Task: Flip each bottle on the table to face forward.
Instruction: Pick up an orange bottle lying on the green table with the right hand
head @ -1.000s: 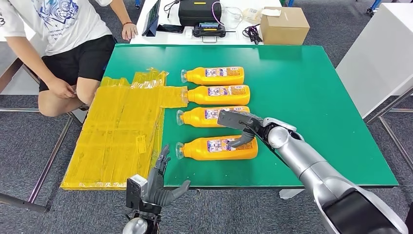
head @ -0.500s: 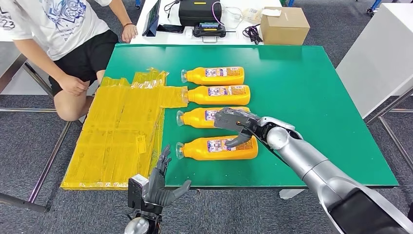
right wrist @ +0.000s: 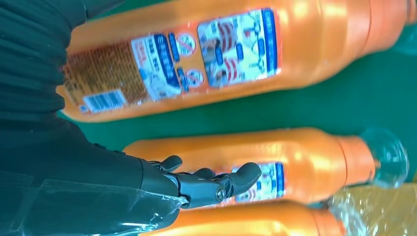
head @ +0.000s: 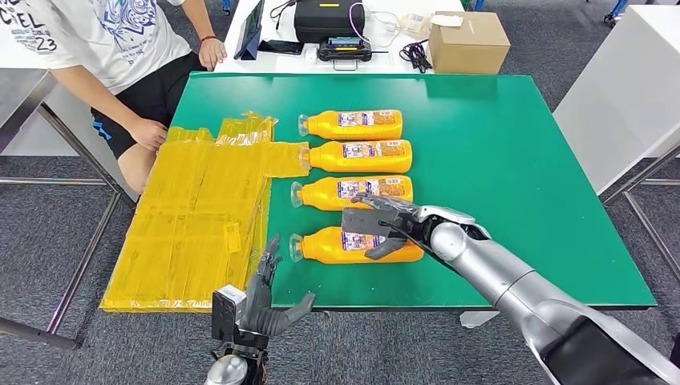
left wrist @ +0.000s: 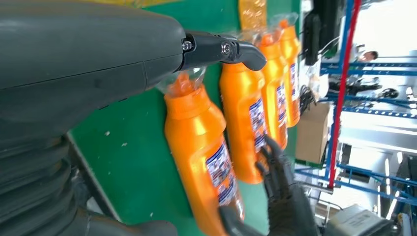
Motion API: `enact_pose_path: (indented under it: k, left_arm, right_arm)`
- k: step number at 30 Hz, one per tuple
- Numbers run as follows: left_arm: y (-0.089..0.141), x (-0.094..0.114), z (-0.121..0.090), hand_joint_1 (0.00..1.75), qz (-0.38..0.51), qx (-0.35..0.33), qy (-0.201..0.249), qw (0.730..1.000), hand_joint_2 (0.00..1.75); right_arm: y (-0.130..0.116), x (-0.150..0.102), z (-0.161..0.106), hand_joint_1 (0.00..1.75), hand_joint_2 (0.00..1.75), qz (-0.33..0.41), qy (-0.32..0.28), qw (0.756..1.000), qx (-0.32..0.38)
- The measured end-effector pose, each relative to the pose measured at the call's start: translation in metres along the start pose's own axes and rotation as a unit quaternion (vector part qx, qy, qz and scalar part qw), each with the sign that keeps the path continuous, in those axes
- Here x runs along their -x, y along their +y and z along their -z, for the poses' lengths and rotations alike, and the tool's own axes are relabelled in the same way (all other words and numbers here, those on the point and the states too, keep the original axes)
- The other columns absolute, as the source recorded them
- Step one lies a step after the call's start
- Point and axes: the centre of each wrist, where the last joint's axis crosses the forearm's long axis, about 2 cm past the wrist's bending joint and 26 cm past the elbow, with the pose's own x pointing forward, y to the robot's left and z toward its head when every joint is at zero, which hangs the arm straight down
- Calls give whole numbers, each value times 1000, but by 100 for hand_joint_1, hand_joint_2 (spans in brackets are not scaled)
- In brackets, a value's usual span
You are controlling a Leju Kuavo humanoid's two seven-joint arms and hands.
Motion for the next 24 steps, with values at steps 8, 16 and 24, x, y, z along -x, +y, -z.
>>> enact_pose_path:
  k: [8, 16, 24]
  left_arm:
    - [3, -7, 10, 0, 9, -11, -23, 1000, 175]
    - [4, -10, 14, 0, 11, -14, -31, 999, 175]
    - [6, -10, 14, 0, 11, -16, -31, 999, 175]
  right_arm:
    - [10, 7, -2, 0, 175, -1, 6, 1000, -15]
    - [15, 16, -8, 0, 175, 3, 20, 999, -28]
    - [15, 23, -13, 0, 175, 2, 29, 999, -34]
